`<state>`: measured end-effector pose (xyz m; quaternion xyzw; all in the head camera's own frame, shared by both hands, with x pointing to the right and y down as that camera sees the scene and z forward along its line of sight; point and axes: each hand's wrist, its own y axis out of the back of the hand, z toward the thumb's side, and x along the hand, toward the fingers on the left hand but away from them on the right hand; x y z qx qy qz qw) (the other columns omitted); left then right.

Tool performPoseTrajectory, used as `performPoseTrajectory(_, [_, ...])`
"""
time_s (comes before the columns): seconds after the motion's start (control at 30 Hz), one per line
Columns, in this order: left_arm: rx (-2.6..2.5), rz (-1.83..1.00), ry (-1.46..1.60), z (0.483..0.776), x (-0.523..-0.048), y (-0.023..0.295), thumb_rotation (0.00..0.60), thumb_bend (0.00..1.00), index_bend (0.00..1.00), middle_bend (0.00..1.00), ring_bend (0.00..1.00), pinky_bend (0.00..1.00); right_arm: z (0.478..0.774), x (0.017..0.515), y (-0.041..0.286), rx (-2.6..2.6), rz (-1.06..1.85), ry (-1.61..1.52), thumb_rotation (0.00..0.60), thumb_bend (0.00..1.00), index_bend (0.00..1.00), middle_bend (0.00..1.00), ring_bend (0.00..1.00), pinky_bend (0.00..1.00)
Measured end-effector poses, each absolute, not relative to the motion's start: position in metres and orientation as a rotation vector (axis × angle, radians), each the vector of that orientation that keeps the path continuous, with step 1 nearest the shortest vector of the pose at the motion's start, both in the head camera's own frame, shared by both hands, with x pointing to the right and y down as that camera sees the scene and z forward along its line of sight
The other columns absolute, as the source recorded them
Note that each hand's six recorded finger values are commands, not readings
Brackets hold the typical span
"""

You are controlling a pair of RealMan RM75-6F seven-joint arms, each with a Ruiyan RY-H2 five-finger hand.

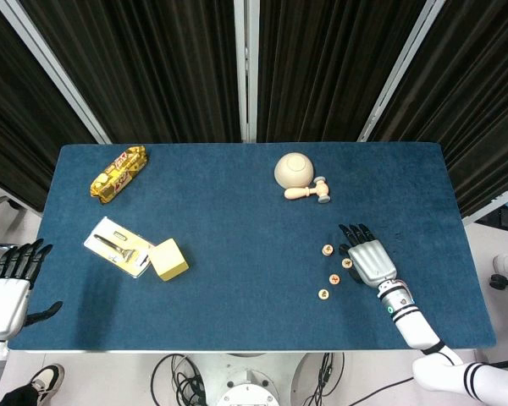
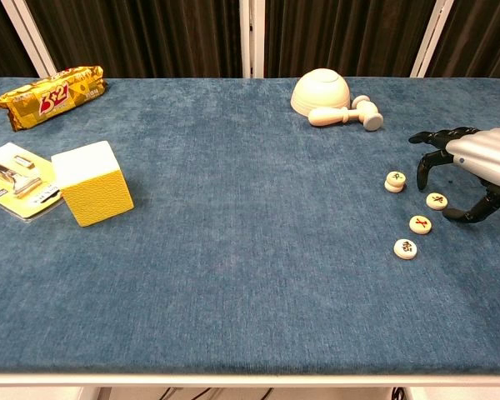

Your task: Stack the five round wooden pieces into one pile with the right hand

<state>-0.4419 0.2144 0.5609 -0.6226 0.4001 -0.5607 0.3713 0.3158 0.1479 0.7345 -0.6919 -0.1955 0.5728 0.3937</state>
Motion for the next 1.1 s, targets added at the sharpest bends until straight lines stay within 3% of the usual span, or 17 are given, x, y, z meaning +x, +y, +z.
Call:
performPoseTrajectory(0.4, [-1.598,-1.440,1.022,0.562,-0.442,0.215,0.600,0.14,0.08,0.00,0.00,0.00,0.734,0.316,0.148,-1.746,1.450,-0.503,0.600,0.28,0.52,0.00,0.00,0.00])
performPoseTrajectory(0.87, [-1.600,-1.440,1.018,0.563,-0.441,0.215,0.600,0.14,0.08,0.00,0.00,0.00,0.714,0.301,0.125,-1.751,1.380,-0.582,0.600,0.28,0.53,0.00,0.00,0.00])
performPoseTrajectory(1.1, [-1.600,-1.443,1.025,0.563,-0.443,0.214,0.600,0.14,0.08,0.00,0.00,0.00,0.719,0.287,0.114,-1.740,1.381,-0.560,0.600,0.28,0.53,0.00,0.00,0.00])
